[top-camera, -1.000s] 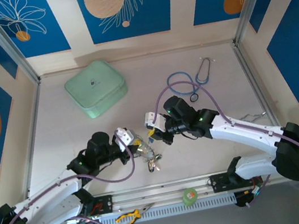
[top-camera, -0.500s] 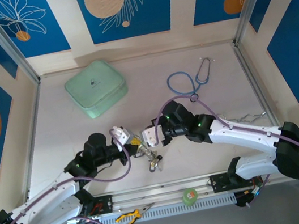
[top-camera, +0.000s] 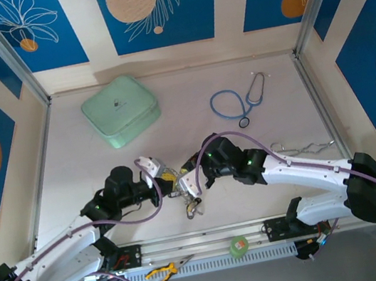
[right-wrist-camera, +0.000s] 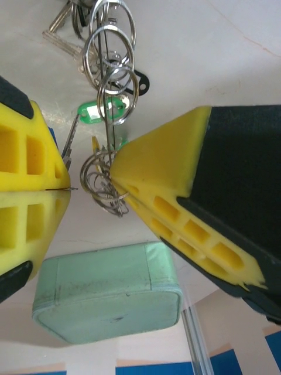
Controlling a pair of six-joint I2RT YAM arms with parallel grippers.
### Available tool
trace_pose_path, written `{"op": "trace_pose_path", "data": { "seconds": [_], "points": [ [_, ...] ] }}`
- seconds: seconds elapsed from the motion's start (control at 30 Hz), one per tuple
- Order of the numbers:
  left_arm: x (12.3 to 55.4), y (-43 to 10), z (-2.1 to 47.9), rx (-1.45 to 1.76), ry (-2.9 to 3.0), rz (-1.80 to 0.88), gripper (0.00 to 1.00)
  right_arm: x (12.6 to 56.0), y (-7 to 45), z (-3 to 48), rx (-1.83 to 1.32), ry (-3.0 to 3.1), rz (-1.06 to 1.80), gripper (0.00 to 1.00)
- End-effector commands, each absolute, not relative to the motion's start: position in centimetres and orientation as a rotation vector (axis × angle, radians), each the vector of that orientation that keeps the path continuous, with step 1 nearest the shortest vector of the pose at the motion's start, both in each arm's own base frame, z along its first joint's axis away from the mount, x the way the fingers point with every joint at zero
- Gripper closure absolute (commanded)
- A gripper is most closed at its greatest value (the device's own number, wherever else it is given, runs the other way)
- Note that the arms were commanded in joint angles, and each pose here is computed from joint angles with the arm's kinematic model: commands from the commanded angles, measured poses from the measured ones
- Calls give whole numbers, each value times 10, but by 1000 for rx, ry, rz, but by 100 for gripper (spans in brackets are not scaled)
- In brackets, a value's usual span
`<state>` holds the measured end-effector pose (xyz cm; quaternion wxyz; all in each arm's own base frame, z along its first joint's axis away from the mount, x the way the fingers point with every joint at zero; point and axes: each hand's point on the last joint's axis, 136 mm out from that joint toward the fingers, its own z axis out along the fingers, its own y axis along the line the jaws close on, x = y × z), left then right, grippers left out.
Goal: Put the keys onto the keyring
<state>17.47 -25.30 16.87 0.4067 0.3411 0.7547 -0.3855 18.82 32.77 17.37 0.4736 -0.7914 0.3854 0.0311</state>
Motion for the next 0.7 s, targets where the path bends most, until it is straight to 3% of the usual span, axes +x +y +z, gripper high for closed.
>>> {"op": "trace_pose_path", "data": {
  "seconds": [0.0,0.67],
  "points": [
    [176,-255,175,832,1916,-1019,100,190,327,187,-1889,892,23,100],
    [177,-257,177,822,1927,-1042,100,183,331,177,-1936,843,3,100]
  ]
}}
